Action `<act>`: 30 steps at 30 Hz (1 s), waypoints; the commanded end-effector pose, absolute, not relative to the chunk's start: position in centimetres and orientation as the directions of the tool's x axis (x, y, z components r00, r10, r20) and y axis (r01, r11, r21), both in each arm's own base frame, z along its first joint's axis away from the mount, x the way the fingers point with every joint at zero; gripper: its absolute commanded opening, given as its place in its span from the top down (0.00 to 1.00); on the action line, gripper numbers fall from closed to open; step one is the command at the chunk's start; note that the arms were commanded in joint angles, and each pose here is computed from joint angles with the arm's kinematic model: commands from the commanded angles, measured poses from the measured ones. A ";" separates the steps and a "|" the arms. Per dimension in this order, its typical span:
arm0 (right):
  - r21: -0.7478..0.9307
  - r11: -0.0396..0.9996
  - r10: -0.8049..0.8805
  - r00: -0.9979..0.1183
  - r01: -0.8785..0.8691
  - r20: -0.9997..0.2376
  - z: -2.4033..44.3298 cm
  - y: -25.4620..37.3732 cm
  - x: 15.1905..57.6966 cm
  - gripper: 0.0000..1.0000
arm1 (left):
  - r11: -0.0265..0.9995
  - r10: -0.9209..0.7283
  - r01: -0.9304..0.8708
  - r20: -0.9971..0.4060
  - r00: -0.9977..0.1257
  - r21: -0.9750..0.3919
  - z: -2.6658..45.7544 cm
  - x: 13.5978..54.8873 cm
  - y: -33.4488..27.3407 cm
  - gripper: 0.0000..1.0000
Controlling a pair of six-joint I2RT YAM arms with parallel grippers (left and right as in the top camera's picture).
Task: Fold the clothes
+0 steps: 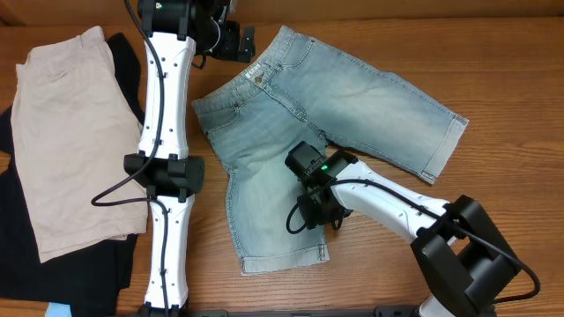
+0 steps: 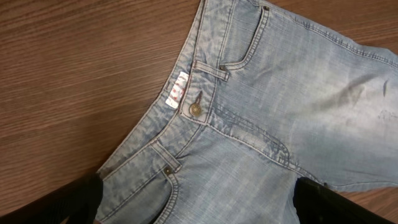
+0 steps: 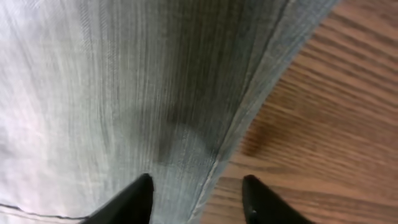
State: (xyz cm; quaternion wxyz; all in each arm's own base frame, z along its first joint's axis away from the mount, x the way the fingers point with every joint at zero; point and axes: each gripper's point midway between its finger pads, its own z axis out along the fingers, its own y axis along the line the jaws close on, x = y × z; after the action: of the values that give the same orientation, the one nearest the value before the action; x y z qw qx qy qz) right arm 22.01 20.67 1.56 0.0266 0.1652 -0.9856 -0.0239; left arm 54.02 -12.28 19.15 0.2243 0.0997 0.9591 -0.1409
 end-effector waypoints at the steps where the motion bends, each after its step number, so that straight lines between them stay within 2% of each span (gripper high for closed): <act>1: 0.071 0.946 -0.319 -0.946 -0.315 0.052 1.5 20.9 21.7 0.63 | 0.938 0.128 0.267 -0.497 -0.858 -0.219 21.3 53.7 -12.8 0.00; 12: 0.041 0.965 -0.261 -0.958 -0.257 0.116 -0.5 19.1 19.6 0.96 | 0.938 0.128 0.267 -0.497 -0.858 -0.219 21.3 53.7 -12.8 0.00; 17: -0.008 0.988 -0.155 -0.982 -0.157 0.110 -0.5 18.3 20.0 0.96 | 0.938 0.128 0.267 -0.497 -0.858 -0.219 21.3 53.7 -12.8 0.00; 22: -0.118 0.993 0.031 -0.993 0.017 0.115 -0.3 15.3 20.3 0.96 | 0.939 0.129 0.267 -0.498 -0.858 -0.218 21.3 53.7 -12.8 0.00; 30: -0.148 0.927 0.365 -0.922 0.345 0.131 -0.1 7.7 23.4 0.92 | 0.945 0.134 0.261 -0.496 -0.858 -0.196 21.1 53.8 -12.4 0.00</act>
State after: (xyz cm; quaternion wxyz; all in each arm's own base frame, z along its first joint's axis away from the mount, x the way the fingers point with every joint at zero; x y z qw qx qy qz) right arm 22.32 11.21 0.07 0.0835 -0.1073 -0.9896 0.0460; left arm 54.01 -12.16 19.09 0.2235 0.0988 0.9599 -0.1374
